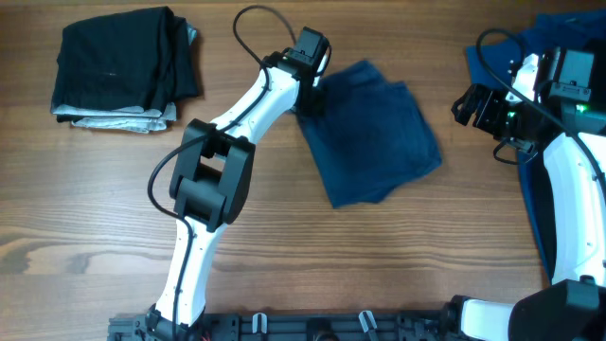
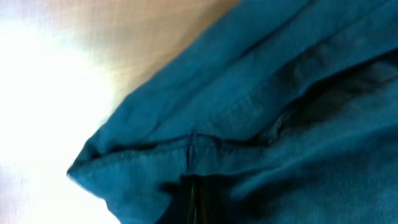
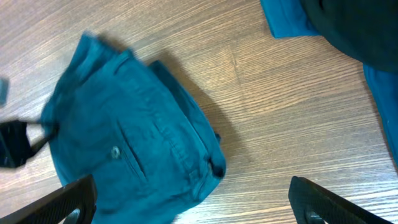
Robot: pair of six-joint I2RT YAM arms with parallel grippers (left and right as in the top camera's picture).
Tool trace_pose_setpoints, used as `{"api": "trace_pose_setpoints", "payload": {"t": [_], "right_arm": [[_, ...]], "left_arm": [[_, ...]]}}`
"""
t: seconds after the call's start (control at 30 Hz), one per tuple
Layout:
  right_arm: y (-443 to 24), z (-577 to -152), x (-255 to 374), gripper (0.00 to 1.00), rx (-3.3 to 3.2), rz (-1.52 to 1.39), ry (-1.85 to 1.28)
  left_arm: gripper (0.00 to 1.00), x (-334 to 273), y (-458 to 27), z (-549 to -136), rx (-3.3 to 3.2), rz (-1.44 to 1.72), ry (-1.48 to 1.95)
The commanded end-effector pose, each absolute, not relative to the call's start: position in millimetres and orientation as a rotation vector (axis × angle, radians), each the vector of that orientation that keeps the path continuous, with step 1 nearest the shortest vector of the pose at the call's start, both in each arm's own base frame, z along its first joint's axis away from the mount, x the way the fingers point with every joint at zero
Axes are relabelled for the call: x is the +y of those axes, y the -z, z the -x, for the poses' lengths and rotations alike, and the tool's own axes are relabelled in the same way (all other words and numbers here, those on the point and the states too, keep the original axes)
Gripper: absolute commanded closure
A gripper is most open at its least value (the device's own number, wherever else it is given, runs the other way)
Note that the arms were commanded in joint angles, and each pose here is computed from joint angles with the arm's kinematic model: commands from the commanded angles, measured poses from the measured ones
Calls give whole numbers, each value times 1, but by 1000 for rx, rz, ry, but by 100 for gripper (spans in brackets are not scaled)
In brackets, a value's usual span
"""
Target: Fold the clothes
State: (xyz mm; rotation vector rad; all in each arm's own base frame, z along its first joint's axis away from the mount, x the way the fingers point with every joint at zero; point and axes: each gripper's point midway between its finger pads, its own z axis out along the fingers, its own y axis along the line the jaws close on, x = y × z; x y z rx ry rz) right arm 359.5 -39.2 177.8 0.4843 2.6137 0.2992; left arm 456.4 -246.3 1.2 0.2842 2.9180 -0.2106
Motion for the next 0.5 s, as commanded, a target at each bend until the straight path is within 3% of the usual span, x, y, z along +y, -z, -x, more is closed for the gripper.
{"api": "trace_pose_setpoints", "payload": {"t": [0.0,0.03,0.1,0.23,0.33,0.47], "right_arm": [[-173,-359,-42,0,2624,-503,-279],[-173,-359,-42,0,2624,-502,-279],[-173,-359,-42,0,2624,-502,-279],[-173,-359,-42,0,2624,-503,-279],[-173,-359,-42,0,2624,-502,-279],[-173,-359,-42,0,2624,-502,-279]], "left_arm": [[76,-234,39,-356,3392,32,248],[70,-242,33,-335,3476,48,323],[67,-268,13,-294,3623,2,558],[78,-299,-17,-263,3666,-179,854],[80,-302,-48,-276,3574,-246,844],[70,-280,-102,-325,3307,-255,529]]}}
